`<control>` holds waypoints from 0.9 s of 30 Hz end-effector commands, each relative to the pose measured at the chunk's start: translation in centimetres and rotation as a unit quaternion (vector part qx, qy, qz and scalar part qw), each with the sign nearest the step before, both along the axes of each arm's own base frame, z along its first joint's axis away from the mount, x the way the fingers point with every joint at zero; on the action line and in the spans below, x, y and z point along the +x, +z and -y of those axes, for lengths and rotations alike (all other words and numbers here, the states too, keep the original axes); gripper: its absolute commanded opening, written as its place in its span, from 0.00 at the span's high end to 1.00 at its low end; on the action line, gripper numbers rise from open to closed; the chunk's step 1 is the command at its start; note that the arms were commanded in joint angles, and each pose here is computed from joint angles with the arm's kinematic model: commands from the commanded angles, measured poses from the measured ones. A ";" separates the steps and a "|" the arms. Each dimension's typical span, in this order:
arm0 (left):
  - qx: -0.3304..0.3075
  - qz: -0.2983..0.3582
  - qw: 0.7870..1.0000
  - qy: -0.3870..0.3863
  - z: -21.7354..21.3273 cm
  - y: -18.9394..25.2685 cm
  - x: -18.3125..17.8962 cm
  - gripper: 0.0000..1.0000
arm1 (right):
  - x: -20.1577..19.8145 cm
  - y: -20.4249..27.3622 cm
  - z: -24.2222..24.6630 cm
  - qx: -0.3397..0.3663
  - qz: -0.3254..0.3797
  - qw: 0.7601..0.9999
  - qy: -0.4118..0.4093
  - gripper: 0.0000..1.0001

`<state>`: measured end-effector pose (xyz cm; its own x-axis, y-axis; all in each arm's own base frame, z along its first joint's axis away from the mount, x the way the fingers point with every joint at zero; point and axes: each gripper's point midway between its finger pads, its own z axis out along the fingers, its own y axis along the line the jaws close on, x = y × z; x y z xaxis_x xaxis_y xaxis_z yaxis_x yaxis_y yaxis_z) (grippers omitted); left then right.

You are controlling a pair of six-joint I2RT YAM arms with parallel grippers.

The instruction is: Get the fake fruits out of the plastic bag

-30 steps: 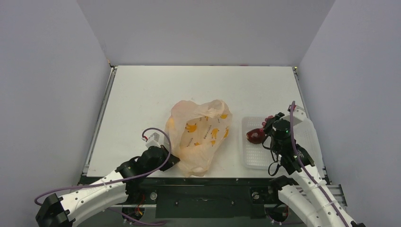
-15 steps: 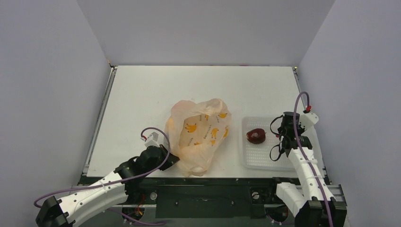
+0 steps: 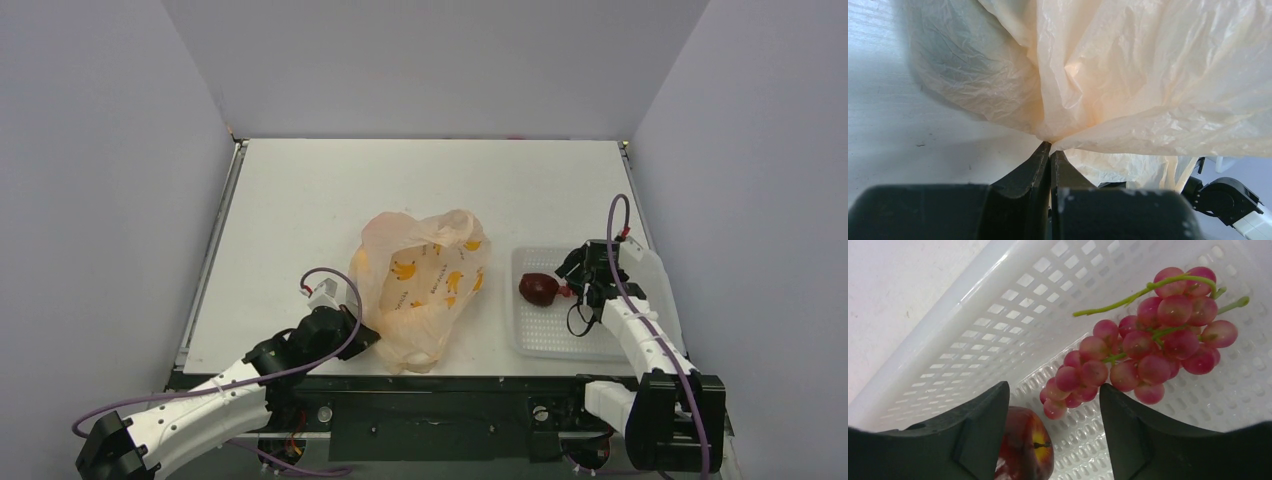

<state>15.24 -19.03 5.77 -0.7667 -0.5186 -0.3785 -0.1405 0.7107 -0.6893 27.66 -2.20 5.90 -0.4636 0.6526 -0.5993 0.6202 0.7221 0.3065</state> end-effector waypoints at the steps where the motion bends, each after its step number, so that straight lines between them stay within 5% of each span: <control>1: -0.023 0.027 0.999 -0.002 0.8 2.7 0.9 1.00 | 0.9 1.5 0.0 -0.010 0.028 1.000 0.008 0.32; 6: -0.023 0.027 0.999 0.001 0.7 2.7 0.9 1.00 | 1.2 5.2 0.1 -0.038 0.076 0.996 0.016 0.25; 12: -0.023 0.030 0.999 0.005 0.5 2.9 1.0 1.00 | 2.2 11.6 -5.2 -0.082 0.170 0.974 0.127 0.23; 20: -0.022 0.032 0.999 0.012 0.1 3.1 1.0 1.00 | -0.9 17.1 -19.7 -0.026 0.310 0.883 0.352 0.25; 27: -0.017 0.035 0.999 0.018 -0.4 3.3 1.0 1.00 | -4.4 16.8 -29.7 0.046 0.323 0.835 0.442 0.33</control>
